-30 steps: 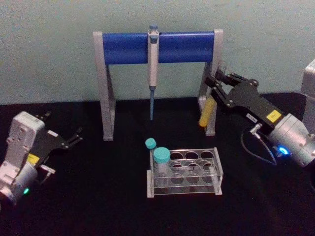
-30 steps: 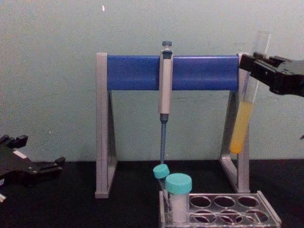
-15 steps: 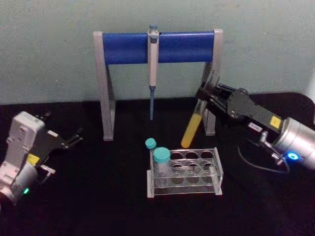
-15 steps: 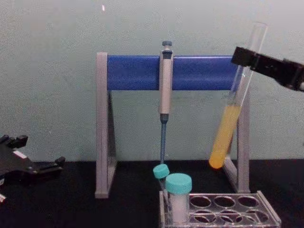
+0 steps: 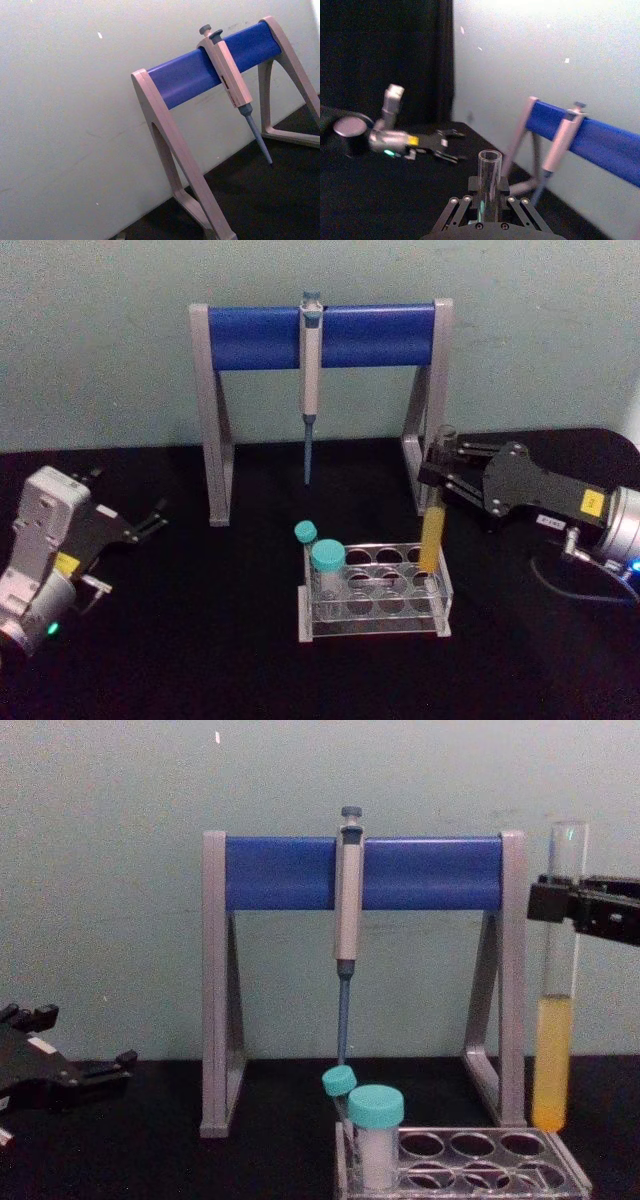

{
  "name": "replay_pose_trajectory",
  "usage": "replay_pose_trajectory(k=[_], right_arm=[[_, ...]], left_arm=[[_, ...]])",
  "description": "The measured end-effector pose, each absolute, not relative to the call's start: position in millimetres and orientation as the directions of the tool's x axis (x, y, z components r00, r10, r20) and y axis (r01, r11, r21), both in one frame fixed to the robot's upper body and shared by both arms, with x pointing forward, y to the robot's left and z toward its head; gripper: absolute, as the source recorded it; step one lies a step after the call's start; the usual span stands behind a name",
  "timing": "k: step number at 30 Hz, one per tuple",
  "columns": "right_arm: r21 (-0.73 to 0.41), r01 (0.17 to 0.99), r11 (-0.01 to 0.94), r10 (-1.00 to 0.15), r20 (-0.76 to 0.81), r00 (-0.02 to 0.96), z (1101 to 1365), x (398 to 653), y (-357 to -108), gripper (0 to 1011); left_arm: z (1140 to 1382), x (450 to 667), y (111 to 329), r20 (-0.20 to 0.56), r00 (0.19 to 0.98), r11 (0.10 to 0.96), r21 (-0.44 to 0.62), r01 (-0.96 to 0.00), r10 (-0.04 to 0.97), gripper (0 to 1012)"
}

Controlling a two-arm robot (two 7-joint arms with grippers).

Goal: Pick up the test tube from the test tube rack, shake it, then place it back into the test tube rack.

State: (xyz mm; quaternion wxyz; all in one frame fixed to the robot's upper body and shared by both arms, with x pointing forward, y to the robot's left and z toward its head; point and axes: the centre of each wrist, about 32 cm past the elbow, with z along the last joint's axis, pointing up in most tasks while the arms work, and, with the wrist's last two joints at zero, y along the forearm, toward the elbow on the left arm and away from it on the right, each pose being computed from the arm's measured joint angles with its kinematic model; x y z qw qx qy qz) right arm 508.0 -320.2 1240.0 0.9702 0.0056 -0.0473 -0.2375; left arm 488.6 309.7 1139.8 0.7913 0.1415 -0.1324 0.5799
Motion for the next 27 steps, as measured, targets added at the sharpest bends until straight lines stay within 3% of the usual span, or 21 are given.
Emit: replay_pose_trajectory(k=[9,14,22,27], right_arm=[[0.013,0.601,0.799,-0.581,0.274,0.766,1245.6,498.5,-315.3,240],[0.058,0.659,0.75,-0.641,0.31,0.702,1238.6,502.3,-299.3,240],[0.123,0.656,0.745,-0.662,0.26,0.703,1227.9,512.4,-284.9,240],[0.169,0.606,0.777,-0.629,0.193,0.753,1222.6,519.6,-277.8,240]], left_arm=[[1139.8,488.6,309.7,0.374,0.292,0.287,0.07,-0.955,0.88,1001],[1139.8,488.6,309.7,0.374,0.292,0.287,0.07,-0.955,0.88,1001],[1139.8,488.6,309.7,0.374,0.292,0.287,0.07,-0.955,0.88,1001],[1139.8,488.6,309.7,0.374,0.292,0.287,0.07,-0.955,0.88,1001]])
